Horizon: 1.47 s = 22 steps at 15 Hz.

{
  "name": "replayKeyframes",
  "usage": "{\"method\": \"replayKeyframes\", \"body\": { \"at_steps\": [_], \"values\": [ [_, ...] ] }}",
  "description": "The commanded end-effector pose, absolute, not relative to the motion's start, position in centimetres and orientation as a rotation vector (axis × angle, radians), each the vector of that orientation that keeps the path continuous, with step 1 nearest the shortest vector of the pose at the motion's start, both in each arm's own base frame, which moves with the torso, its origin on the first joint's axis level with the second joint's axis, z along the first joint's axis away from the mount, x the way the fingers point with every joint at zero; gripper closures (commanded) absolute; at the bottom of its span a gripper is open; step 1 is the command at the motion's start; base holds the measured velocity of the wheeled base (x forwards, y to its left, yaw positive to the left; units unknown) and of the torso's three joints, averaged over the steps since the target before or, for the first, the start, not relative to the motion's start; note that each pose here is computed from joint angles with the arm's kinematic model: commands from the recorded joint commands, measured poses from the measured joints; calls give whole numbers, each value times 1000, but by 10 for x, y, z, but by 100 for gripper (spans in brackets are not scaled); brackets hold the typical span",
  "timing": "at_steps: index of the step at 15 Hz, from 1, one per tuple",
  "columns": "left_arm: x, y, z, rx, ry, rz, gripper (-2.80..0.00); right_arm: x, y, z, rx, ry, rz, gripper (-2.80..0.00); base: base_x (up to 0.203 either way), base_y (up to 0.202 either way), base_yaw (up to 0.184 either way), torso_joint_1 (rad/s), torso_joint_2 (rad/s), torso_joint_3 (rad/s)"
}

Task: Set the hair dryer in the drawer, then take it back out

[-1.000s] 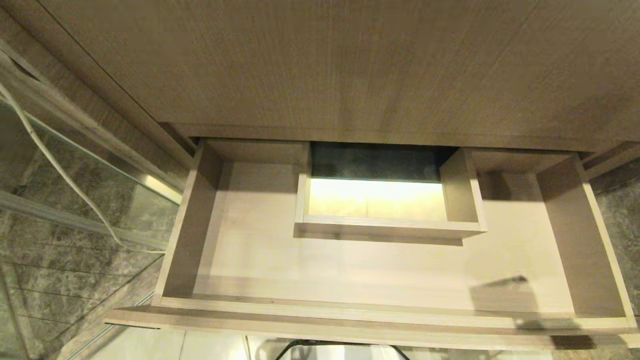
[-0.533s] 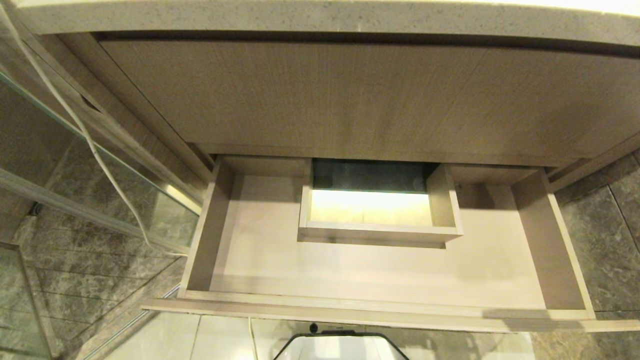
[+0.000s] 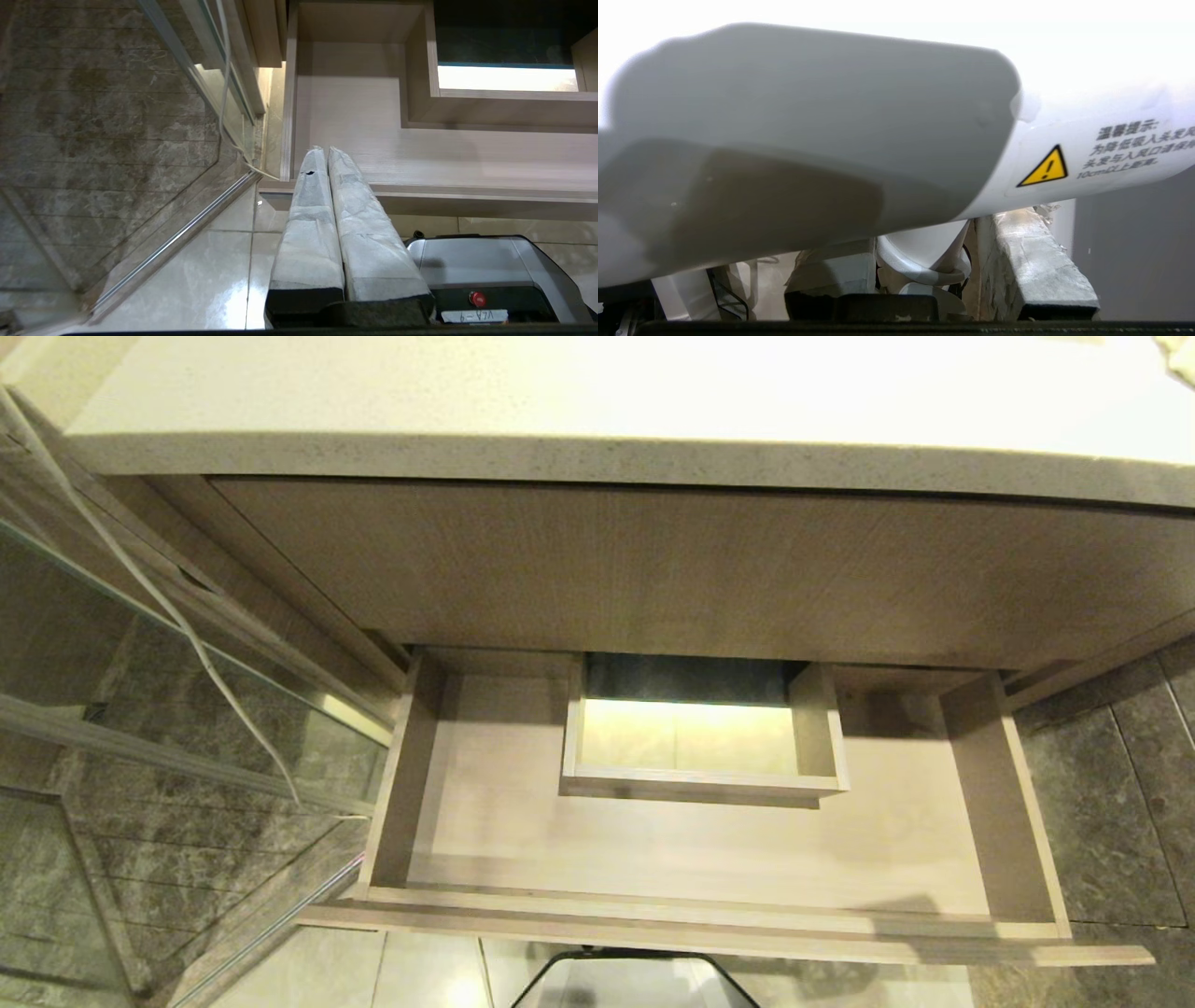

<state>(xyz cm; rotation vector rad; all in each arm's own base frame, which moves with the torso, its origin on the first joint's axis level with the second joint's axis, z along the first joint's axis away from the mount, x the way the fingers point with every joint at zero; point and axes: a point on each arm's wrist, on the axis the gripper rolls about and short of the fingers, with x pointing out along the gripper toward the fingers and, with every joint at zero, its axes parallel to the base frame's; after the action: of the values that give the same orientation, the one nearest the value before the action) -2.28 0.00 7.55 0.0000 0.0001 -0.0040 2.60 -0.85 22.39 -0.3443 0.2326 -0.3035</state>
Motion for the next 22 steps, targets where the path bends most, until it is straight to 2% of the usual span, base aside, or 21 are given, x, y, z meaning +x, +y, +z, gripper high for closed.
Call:
{"method": "replayKeyframes", "body": {
  "at_steps": [1, 8, 22],
  "values": [
    [-23, 0, 75, 0, 2, -5, 0, 25, -8, 223, -347, 233, -303, 0, 0, 0, 0, 297, -541, -256],
    [-23, 0, 75, -2, 2, -3, 0, 25, -7, 224, -354, 171, -281, 0, 0, 0, 0, 286, -534, -251],
    [-23, 0, 75, 0, 2, -3, 0, 18, -6, 224, -355, 141, -291, 0, 0, 0, 0, 10, -15, -9]
  ]
}}
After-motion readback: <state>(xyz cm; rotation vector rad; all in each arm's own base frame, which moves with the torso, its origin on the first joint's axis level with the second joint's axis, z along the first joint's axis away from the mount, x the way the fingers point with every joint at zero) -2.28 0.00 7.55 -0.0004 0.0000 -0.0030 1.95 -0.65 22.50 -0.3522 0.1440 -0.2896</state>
